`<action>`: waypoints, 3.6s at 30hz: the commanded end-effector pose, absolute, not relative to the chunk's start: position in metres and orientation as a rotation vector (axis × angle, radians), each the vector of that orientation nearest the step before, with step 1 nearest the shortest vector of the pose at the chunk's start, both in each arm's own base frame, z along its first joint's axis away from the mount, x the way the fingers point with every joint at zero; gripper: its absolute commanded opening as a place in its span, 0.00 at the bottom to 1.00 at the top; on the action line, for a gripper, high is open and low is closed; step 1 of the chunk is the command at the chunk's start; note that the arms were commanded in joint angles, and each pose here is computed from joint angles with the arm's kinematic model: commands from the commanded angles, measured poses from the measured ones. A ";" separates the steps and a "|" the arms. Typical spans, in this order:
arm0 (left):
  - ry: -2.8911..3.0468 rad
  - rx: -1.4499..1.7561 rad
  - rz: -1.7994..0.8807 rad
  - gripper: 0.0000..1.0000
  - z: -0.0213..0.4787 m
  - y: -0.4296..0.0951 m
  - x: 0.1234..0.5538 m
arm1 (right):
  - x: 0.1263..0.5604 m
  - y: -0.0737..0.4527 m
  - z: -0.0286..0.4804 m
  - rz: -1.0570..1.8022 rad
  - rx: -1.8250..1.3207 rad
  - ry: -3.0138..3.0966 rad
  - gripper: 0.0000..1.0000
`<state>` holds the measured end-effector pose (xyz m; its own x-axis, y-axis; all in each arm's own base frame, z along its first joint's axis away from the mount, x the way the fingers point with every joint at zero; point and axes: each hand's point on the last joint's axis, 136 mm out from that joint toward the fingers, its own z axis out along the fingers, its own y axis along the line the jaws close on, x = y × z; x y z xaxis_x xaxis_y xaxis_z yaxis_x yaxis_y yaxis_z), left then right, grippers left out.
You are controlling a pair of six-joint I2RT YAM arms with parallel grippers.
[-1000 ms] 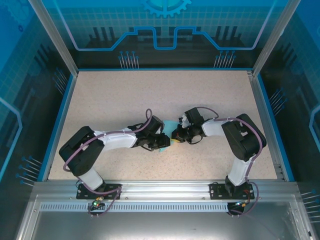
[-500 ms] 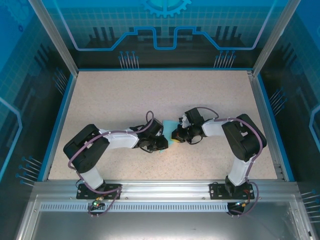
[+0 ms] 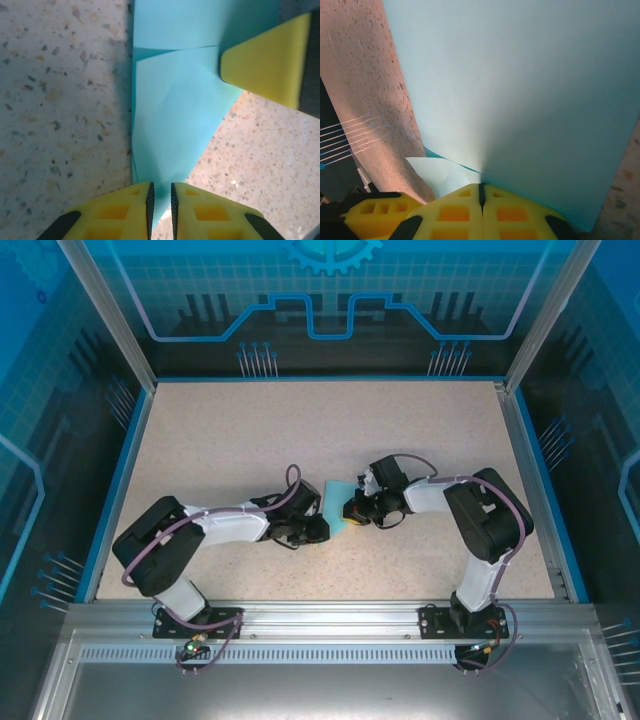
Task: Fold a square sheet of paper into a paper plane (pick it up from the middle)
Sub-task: Third fold the triangle at the center of the table.
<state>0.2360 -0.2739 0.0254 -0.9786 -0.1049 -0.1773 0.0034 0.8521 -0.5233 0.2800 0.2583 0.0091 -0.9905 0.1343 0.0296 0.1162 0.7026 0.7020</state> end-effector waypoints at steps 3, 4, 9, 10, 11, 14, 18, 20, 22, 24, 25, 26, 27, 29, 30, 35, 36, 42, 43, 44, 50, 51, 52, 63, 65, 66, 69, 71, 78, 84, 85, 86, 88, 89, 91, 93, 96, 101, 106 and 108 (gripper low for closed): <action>2.785 -0.028 -0.938 0.20 0.055 -0.286 0.232 | 0.262 0.228 -0.024 0.956 0.336 3.010 0.04; 2.774 -0.018 -0.971 0.19 0.058 -0.291 0.233 | 0.262 0.229 -0.023 0.956 0.336 3.009 0.04; 2.812 -0.014 -0.983 0.19 0.047 -0.298 0.234 | 0.262 0.227 -0.024 0.942 0.339 3.012 0.04; 2.837 -0.015 -0.976 0.18 0.041 -0.299 0.232 | 0.262 0.226 -0.024 0.938 0.337 3.014 0.04; 2.860 -0.015 -0.959 0.17 0.035 -0.298 0.231 | 0.261 0.226 -0.024 0.930 0.340 3.015 0.04; 2.915 -0.044 -0.834 0.15 0.017 -0.283 0.227 | 0.261 0.224 -0.025 0.927 0.344 3.014 0.04; 2.962 -0.083 -0.698 0.15 -0.004 -0.260 0.218 | 0.259 0.223 -0.027 0.923 0.343 3.020 0.04; 2.994 -0.112 -0.637 0.15 -0.014 -0.248 0.211 | 0.258 0.222 -0.026 0.918 0.345 3.020 0.04; 3.007 -0.136 -0.636 0.14 -0.020 -0.245 0.206 | 0.258 0.220 -0.025 0.918 0.344 3.017 0.04; 3.013 -0.162 -0.640 0.14 -0.023 -0.241 0.202 | 0.259 0.219 -0.025 0.913 0.342 3.018 0.04; 3.018 -0.174 -0.621 0.14 -0.025 -0.237 0.199 | 0.258 0.219 -0.025 0.914 0.346 3.020 0.04; 3.023 -0.179 -0.601 0.14 -0.027 -0.233 0.197 | 0.259 0.219 -0.025 0.916 0.344 3.019 0.04; 3.026 -0.178 -0.593 0.14 -0.027 -0.231 0.196 | 0.259 0.219 -0.025 0.920 0.342 3.020 0.04; 3.030 -0.178 -0.583 0.14 -0.027 -0.228 0.193 | 0.258 0.219 -0.026 0.917 0.344 3.023 0.04; 3.035 -0.180 -0.578 0.13 -0.027 -0.227 0.192 | 0.258 0.219 -0.027 0.915 0.344 3.026 0.04; 3.023 -0.188 -0.582 0.12 -0.021 -0.223 0.188 | 0.259 0.220 -0.027 0.925 0.342 3.024 0.04; 3.014 -0.188 -0.589 0.12 -0.018 -0.222 0.188 | 0.259 0.220 -0.027 0.922 0.342 3.024 0.04; 2.927 -0.171 -0.683 0.13 0.012 -0.230 0.200 | 0.261 0.221 -0.026 0.939 0.342 3.019 0.04; 2.904 -0.154 -0.712 0.13 0.021 -0.235 0.204 | 0.261 0.223 -0.025 0.949 0.342 3.017 0.04; 2.874 -0.139 -0.738 0.13 0.031 -0.240 0.210 | 0.262 0.223 -0.024 0.956 0.342 3.013 0.04; 2.763 -0.074 -0.851 0.16 0.069 -0.273 0.246 | 0.263 0.223 -0.023 0.950 0.347 3.007 0.04; 2.759 -0.072 -0.849 0.15 0.068 -0.278 0.253 | 0.263 0.223 -0.022 0.952 0.344 3.005 0.04; 2.760 -0.066 -0.845 0.15 0.065 -0.282 0.258 | 0.263 0.223 -0.022 0.955 0.346 3.005 0.04; 2.915 -0.132 -0.606 0.05 0.000 -0.267 0.266 | 0.271 0.236 -0.003 0.976 0.247 2.974 0.05; 2.918 -0.137 -0.570 0.05 -0.004 -0.261 0.264 | 0.273 0.238 0.002 0.985 0.230 2.960 0.05; 2.921 -0.134 -0.561 0.05 -0.006 -0.259 0.263 | 0.274 0.239 0.005 0.989 0.218 2.953 0.05; 2.931 -0.123 -0.556 0.05 -0.010 -0.259 0.262 | 0.274 0.249 0.022 1.038 0.156 2.913 0.05; 2.932 -0.124 -0.555 0.04 -0.011 -0.259 0.261 | 0.272 0.258 0.033 1.073 0.101 2.890 0.06; 2.933 -0.109 -0.555 0.04 -0.011 -0.260 0.263 | 0.260 0.273 0.029 1.094 0.088 2.909 0.06; 2.934 -0.100 -0.542 0.04 -0.013 -0.259 0.264 | 0.261 0.260 -0.003 1.043 0.182 2.970 0.03; 2.936 -0.096 -0.529 0.03 -0.014 -0.258 0.264 | 0.261 0.255 -0.006 1.041 0.214 2.971 0.04; 2.940 -0.095 -0.520 0.03 -0.015 -0.257 0.263 | 0.261 0.250 -0.008 1.032 0.240 2.970 0.04; 2.945 -0.095 -0.505 0.03 -0.017 -0.255 0.262 | 0.261 0.241 -0.008 1.006 0.268 2.970 0.05; 2.947 -0.092 -0.501 0.02 -0.019 -0.254 0.262 | 0.261 0.238 -0.007 1.006 0.273 2.965 0.04; 2.954 -0.089 -0.494 0.02 -0.021 -0.254 0.261 | 0.263 0.232 -0.004 1.021 0.301 2.947 0.05; 2.959 -0.087 -0.481 0.02 -0.024 -0.253 0.260 | 0.267 0.229 0.000 1.057 0.319 2.924 0.06; 2.965 -0.084 -0.467 0.01 -0.026 -0.251 0.260 | 0.274 0.225 0.007 1.116 0.332 2.892 0.06; 2.972 -0.072 -0.440 0.01 -0.028 -0.247 0.258 | 0.285 0.207 0.008 1.133 0.401 2.865 0.07; 2.973 -0.071 -0.450 0.01 -0.028 -0.248 0.257 | 0.291 0.195 0.013 1.168 0.445 2.829 0.07; 2.972 -0.065 -0.455 0.01 -0.026 -0.249 0.258 | 0.292 0.197 0.024 1.180 0.418 2.811 0.07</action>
